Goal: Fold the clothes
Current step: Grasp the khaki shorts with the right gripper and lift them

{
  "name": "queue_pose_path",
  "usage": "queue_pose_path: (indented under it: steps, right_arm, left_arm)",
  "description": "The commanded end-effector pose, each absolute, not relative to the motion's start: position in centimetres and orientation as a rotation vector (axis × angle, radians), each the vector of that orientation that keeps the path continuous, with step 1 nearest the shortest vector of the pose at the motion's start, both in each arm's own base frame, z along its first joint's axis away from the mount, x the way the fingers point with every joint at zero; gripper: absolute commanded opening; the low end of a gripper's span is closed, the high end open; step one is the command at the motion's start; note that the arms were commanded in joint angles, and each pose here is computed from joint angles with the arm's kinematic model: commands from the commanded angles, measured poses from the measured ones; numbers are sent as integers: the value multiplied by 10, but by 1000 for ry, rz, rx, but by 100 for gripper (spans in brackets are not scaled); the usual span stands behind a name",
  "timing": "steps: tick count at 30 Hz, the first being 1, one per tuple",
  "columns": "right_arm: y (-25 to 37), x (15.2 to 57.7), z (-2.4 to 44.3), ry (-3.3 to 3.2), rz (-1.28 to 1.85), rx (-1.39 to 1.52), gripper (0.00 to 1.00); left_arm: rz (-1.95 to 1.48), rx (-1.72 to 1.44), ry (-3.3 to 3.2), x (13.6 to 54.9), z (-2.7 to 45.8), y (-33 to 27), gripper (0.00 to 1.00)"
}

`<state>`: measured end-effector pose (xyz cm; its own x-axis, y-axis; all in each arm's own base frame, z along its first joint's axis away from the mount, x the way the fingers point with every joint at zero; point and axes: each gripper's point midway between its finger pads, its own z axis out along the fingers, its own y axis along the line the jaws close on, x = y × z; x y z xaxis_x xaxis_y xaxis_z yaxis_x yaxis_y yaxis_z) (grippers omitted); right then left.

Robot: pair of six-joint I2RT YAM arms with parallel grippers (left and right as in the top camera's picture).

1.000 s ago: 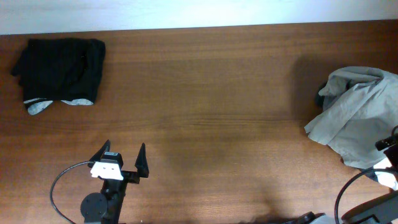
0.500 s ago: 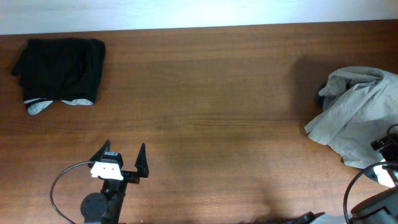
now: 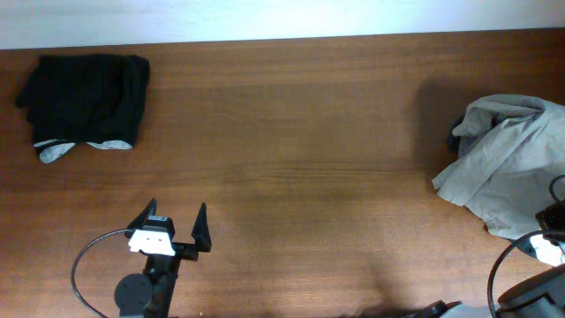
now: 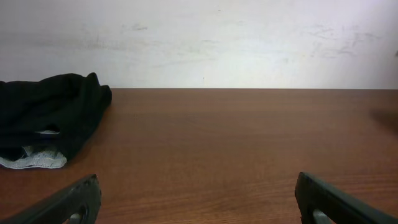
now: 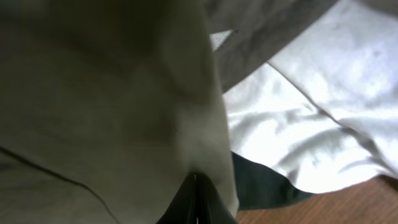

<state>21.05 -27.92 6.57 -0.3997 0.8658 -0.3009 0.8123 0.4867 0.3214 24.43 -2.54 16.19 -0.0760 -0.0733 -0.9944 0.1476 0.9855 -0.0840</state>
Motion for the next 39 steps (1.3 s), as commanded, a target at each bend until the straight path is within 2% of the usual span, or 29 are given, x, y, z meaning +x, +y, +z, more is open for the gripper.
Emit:
queue_pose_path:
  steps: [1,4,11,12,14,15,19,25,29,34,36,37,39]
  right_arm:
    - [-274,227,75,2270,269,1333,4]
    - [-277,232,94,2252,277,1308,4]
    - [-296,241,174,2187,176,1231,4]
    - [-297,240,176,2185,166,1230,8]
    - [-302,228,165,2225,97,1291,65]
    - [-302,220,153,2259,70,1336,77]
    - [-298,205,115,2302,107,1408,100]
    - [-297,196,83,2301,130,1435,99]
    - [-293,214,77,2308,219,1283,99]
    - [-289,223,52,2323,333,1260,100]
    - [-287,227,47,2313,380,1253,93]
    - [-287,229,47,2305,394,1246,85]
    - [-287,233,49,2287,406,1227,63]
  left_arm:
    - [-186,41,1638,245,160,-24,99]
    - [-186,42,1638,245,160,-24,99]
    - [-186,42,1638,245,160,-24,99]
    - [-186,42,1638,245,160,-24,99]
    - [-186,42,1638,245,160,-24,99]
    - [-186,42,1638,245,160,-24,99]
    - [-186,42,1638,245,160,-24,99]
    - [-186,42,1638,245,160,-24,99]
    - [-186,41,1638,245,160,-24,99]
    - [-186,41,1639,245,160,-24,99]
    - [-186,41,1639,245,160,-24,99]
    - [-186,42,1639,245,160,-24,99]
    - [-186,42,1639,245,160,-24,99]
